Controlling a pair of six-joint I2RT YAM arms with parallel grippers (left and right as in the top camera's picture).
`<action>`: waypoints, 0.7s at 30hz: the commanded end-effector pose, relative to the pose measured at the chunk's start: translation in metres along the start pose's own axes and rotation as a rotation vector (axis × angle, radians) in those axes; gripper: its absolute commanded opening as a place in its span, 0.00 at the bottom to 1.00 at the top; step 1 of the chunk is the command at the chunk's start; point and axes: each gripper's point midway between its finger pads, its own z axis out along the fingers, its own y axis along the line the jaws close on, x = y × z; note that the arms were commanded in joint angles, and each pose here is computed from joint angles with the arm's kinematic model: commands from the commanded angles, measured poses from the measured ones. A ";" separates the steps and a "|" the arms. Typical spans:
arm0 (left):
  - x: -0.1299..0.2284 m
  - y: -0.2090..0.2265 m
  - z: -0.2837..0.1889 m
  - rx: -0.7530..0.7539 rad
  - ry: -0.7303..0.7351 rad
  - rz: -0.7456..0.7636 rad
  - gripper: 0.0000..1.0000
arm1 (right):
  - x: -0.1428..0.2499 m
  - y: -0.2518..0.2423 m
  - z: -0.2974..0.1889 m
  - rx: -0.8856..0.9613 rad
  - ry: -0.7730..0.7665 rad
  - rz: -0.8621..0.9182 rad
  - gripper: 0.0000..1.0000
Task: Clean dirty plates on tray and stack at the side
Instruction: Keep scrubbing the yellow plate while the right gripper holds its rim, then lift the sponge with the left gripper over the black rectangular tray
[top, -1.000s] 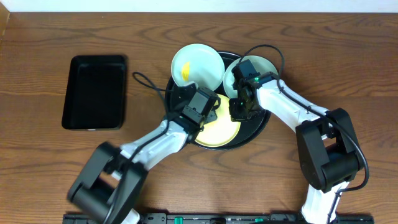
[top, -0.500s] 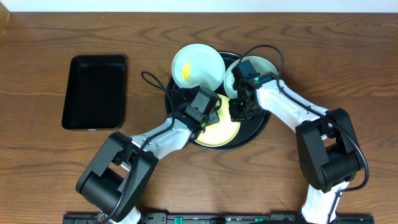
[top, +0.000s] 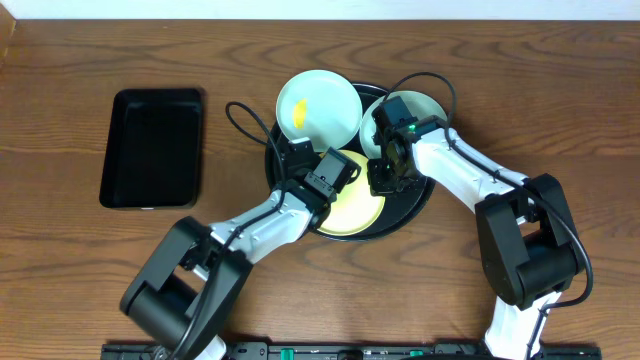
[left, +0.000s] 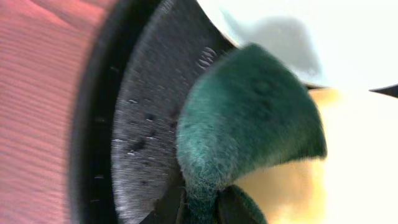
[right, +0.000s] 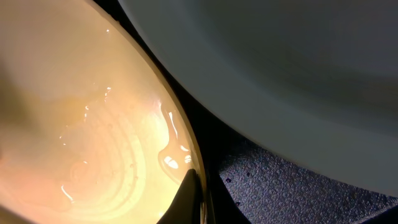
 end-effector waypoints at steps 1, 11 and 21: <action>-0.033 0.031 -0.018 -0.095 -0.138 -0.030 0.07 | 0.004 -0.015 0.009 0.070 0.016 0.001 0.01; -0.110 0.080 -0.108 -0.009 -0.319 -0.253 0.07 | -0.005 -0.007 -0.008 0.052 -0.033 -0.018 0.01; -0.104 0.196 -0.145 -0.231 -0.286 -0.393 0.08 | -0.030 0.014 -0.091 0.038 -0.271 -0.099 0.01</action>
